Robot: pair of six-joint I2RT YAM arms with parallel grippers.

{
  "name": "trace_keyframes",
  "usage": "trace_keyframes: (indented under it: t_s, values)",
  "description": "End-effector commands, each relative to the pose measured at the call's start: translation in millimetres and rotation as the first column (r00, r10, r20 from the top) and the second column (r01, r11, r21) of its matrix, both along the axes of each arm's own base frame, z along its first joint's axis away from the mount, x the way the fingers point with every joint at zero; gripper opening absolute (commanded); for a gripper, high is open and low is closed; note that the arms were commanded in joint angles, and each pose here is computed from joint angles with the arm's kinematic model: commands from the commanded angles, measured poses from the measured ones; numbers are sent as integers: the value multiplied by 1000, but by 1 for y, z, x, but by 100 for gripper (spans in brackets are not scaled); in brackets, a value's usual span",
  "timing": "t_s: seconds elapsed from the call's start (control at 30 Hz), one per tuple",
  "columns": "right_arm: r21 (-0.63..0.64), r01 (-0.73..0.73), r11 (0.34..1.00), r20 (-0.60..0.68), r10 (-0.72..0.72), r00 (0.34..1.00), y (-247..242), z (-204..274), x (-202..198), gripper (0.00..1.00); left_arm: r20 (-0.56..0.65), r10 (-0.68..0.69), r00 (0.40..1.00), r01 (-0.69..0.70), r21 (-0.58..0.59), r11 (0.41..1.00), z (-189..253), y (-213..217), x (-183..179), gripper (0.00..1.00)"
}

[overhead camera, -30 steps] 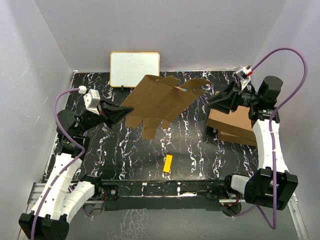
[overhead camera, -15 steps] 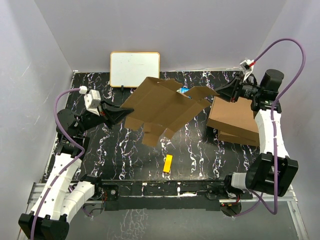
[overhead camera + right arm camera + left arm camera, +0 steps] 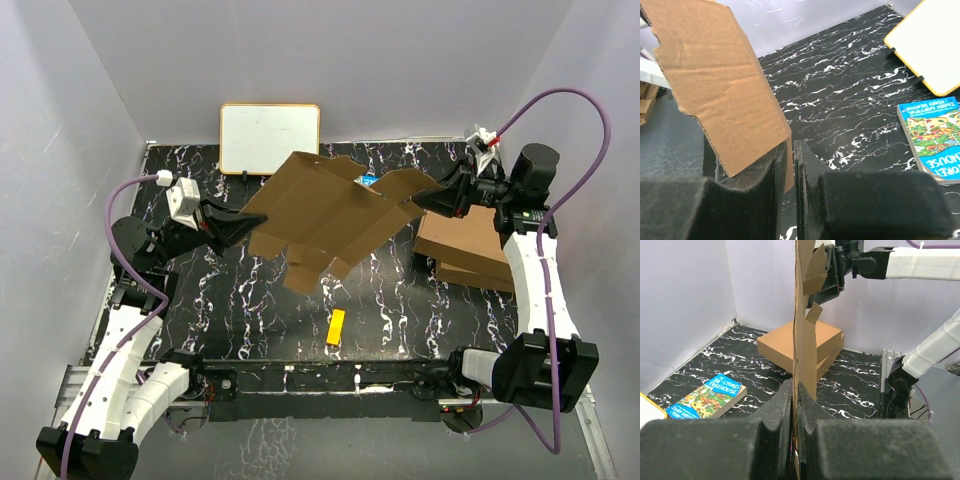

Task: Fold the paper box

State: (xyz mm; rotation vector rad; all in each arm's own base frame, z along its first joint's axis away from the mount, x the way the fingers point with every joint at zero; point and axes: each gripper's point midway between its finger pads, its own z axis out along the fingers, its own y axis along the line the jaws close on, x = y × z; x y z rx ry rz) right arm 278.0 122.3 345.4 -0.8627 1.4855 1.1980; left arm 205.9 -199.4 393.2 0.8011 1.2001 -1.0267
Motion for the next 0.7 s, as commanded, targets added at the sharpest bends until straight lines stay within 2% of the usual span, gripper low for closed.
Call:
trace_keyframes:
  t_s: [0.0,0.2,0.47,0.67]
  values:
    - [-13,-42,999,70,42,997,5,2,-9,17,95,-3,995,4,-14,1000,26,2,-8,0]
    - [-10,-40,999,55,41,998,6,-5,-8,21,105,-9,994,12,-23,1000,30,1,-8,0]
    - [-7,-64,998,52,64,997,9,-4,-16,34,100,6,995,-4,-19,1000,29,2,-3,0]
    - [-6,-58,998,47,58,997,8,1,-18,38,95,15,995,-14,-6,1000,26,2,0,0]
